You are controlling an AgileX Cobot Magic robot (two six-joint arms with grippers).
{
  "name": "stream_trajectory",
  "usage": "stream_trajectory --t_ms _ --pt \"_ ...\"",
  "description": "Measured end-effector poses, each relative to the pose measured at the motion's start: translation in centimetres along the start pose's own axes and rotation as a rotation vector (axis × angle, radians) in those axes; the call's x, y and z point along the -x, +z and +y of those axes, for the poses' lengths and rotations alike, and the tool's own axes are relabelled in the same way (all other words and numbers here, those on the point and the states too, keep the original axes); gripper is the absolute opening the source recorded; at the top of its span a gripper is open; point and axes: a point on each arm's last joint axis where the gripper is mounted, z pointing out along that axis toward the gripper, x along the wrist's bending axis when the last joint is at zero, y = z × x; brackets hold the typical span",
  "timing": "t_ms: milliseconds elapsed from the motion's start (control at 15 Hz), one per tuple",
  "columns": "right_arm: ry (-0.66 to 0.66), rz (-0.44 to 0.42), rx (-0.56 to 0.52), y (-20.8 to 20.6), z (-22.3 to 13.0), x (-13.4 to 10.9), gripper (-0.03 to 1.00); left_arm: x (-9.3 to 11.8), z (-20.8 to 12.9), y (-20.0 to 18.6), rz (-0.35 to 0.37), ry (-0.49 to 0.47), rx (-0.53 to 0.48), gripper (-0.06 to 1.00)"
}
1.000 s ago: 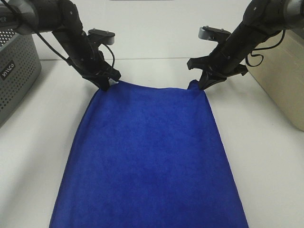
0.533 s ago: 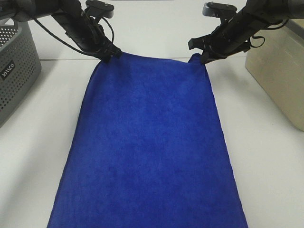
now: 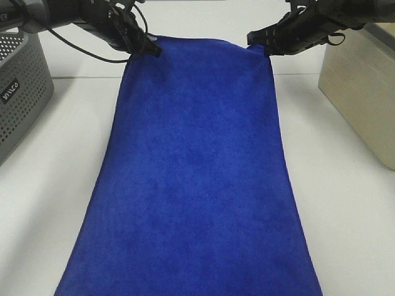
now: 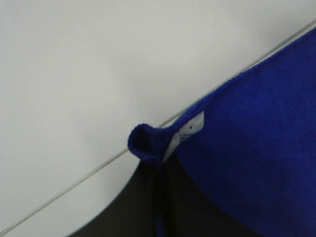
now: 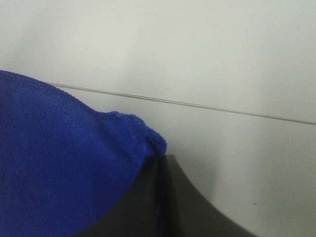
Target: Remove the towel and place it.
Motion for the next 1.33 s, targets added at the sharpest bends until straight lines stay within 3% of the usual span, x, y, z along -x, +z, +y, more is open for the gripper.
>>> stream_trajectory --t_ms 800,1333 --pt "-0.025 -0.013 0.009 6.3 -1.5 1.2 0.02 0.3 -3.3 4.4 0.07 0.07 0.105 0.01" --pt "-0.028 -0.046 0.064 7.7 -2.1 1.8 0.02 0.6 -5.0 5.9 0.076 0.105 0.098 0.01"
